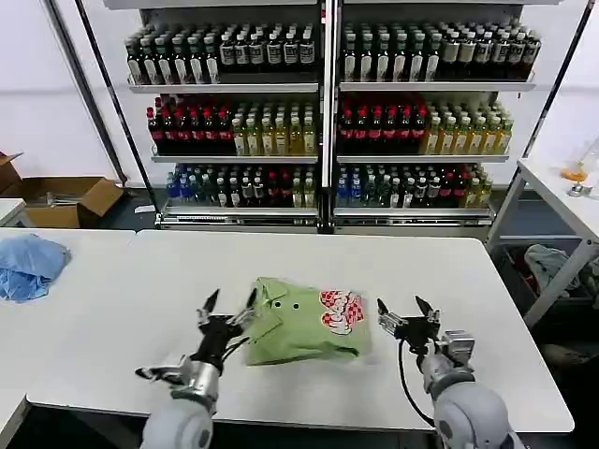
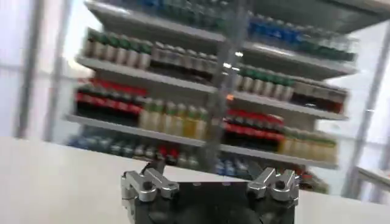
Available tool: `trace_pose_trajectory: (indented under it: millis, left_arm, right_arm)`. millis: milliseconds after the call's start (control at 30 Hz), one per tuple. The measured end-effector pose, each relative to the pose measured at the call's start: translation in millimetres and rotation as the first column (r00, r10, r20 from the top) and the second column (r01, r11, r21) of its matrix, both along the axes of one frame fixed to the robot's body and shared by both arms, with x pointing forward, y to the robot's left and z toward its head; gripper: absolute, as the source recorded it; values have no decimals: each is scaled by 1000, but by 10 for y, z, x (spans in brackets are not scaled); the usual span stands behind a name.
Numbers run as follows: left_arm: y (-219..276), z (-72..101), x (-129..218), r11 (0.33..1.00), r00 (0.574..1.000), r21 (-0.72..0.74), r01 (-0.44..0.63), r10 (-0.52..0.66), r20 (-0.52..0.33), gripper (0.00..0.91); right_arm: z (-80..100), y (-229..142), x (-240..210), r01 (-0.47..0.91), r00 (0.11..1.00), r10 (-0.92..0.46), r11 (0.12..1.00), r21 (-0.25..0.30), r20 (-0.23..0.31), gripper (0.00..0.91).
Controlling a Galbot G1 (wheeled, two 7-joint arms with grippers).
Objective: Fold and organize the clothes.
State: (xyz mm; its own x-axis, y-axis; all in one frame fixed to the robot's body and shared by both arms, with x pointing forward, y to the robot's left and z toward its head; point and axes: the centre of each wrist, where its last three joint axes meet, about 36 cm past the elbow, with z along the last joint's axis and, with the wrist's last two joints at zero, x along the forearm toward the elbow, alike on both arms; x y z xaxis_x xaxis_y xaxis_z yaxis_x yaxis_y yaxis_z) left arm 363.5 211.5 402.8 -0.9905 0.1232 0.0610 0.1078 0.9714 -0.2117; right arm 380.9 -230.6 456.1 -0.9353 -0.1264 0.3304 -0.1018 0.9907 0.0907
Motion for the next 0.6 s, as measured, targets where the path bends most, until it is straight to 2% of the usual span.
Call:
trace_pose_trajectory:
  millis: [233,533,567,600]
  left_arm:
    - [318,77,-356,994,995,50,-101,100,14,907]
    - [446,147,-633,985,989,87,-149,148,16,907]
    - [451,152,-653,984,989,90,-151,150,16,907]
    - [456,154,-672,984,988,93,-154,153,15,907]
  right_arm:
    - [-240,251,287,2,998,0,999,37,-61,907]
    - [-494,556,532,-4,991,14,997,71,-134,907]
    - [-517,585,556,-5,990,16,997,76,-143,856]
    - [-535,610,574,-7,989,19,997,80,-150,746]
